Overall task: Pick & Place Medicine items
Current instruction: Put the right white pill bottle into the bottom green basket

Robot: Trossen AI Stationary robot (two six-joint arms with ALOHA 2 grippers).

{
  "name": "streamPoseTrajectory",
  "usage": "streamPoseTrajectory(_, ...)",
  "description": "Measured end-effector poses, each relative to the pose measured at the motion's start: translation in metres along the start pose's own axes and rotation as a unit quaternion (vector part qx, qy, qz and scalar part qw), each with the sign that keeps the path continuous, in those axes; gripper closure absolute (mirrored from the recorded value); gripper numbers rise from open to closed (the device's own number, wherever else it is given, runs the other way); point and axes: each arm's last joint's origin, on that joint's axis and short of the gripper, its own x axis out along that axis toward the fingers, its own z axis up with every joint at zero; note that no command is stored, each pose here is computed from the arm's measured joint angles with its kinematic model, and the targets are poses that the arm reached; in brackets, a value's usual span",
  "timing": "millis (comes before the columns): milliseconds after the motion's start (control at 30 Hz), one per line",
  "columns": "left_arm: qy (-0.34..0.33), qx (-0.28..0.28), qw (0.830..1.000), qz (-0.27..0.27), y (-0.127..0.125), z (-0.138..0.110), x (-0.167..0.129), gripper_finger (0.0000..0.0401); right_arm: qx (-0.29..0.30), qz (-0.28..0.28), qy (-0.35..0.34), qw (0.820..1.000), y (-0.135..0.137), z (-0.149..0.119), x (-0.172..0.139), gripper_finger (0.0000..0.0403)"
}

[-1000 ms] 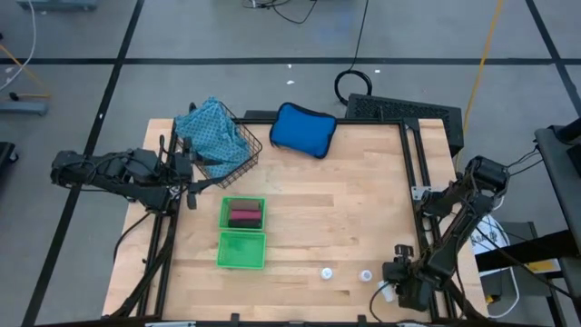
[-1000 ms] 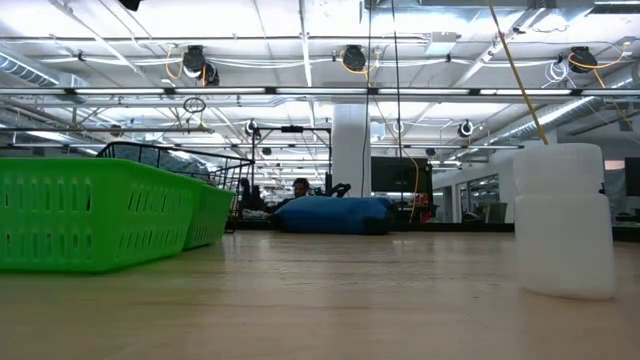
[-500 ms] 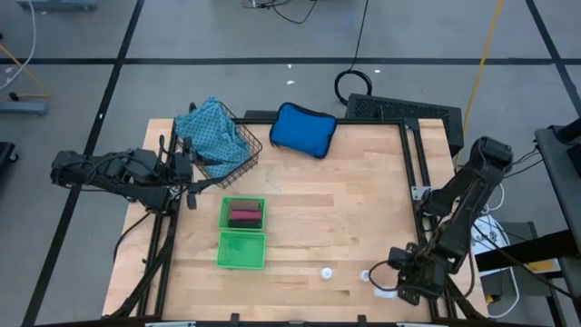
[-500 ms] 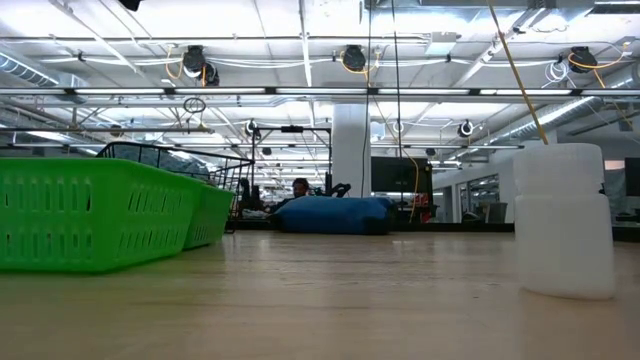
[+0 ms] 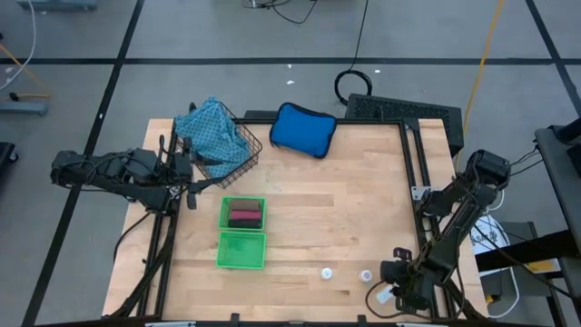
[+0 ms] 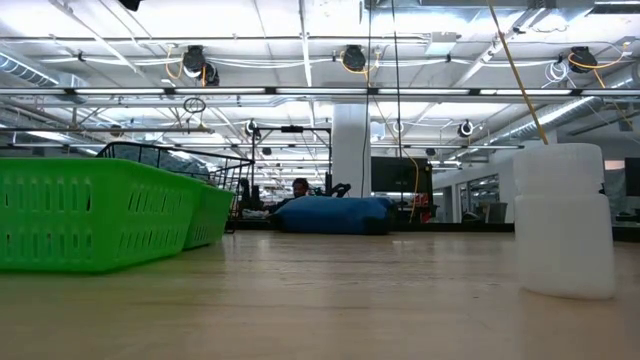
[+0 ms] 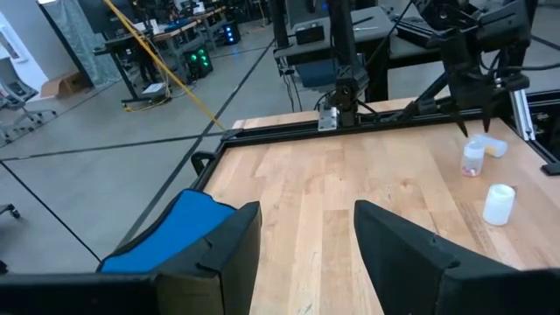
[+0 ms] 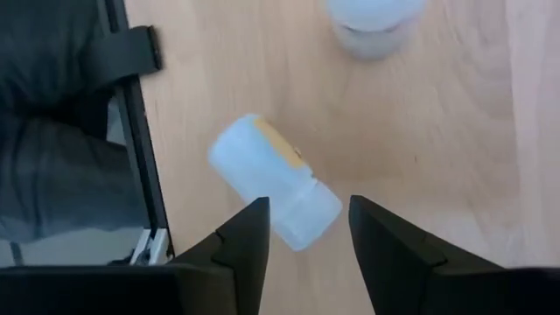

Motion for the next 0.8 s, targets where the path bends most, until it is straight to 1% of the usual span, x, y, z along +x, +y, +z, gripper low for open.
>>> streamPoseTrajectory(100, 0.0, 0.0, 1.0, 0.0, 0.0, 0.0, 0.0, 0.021, -0.034, 0.002, -0.017, 0.999, 0.0, 0.001, -0.002, 0.0257)
streamPoseTrajectory(167, 0.0, 0.0, 1.0, 0.0, 0.0, 0.0, 0.0, 0.021, -0.057, 0.02, -0.034, 0.998, 0.004, 0.003, -0.004, 0.0257)
streamPoseTrajectory(267, 0.0, 0.0, 1.0, 0.0, 0.0, 0.0, 0.0, 0.021, -0.063, 0.072, -0.058, 0.994, 0.014, 0.007, -0.007, 0.0257)
streamPoseTrajectory(300, 0.0, 0.0, 1.0, 0.0, 0.0, 0.0, 0.0, 0.021, -0.063, 0.097, -0.068, 0.991, 0.018, 0.008, -0.007, 0.0257)
streamPoseTrajectory(367, 0.0, 0.0, 1.0, 0.0, 0.0, 0.0, 0.0, 0.021, -0.082, 0.136, -0.088, 0.983, 0.025, 0.011, -0.008, 0.0257)
streamPoseTrajectory(433, 0.0, 0.0, 1.0, 0.0, 0.0, 0.0, 0.0, 0.021, -0.116, 0.161, -0.117, 0.973, 0.031, 0.014, -0.01, 0.0257)
streamPoseTrajectory(533, 0.0, 0.0, 1.0, 0.0, 0.0, 0.0, 0.0, 0.021, -0.161, 0.198, -0.166, 0.953, 0.038, 0.024, -0.015, 0.0257)
streamPoseTrajectory(600, 0.0, 0.0, 1.0, 0.0, 0.0, 0.0, 0.0, 0.021, -0.192, 0.211, -0.206, 0.936, 0.042, 0.03, -0.019, 0.0257)
streamPoseTrajectory(700, 0.0, 0.0, 1.0, 0.0, 0.0, 0.0, 0.0, 0.021, -0.235, 0.203, -0.268, 0.912, 0.052, 0.039, -0.03, 0.0257)
streamPoseTrajectory(800, 0.0, 0.0, 1.0, 0.0, 0.0, 0.0, 0.0, 0.021, -0.282, 0.179, -0.301, 0.893, 0.067, 0.046, -0.049, 0.0255)
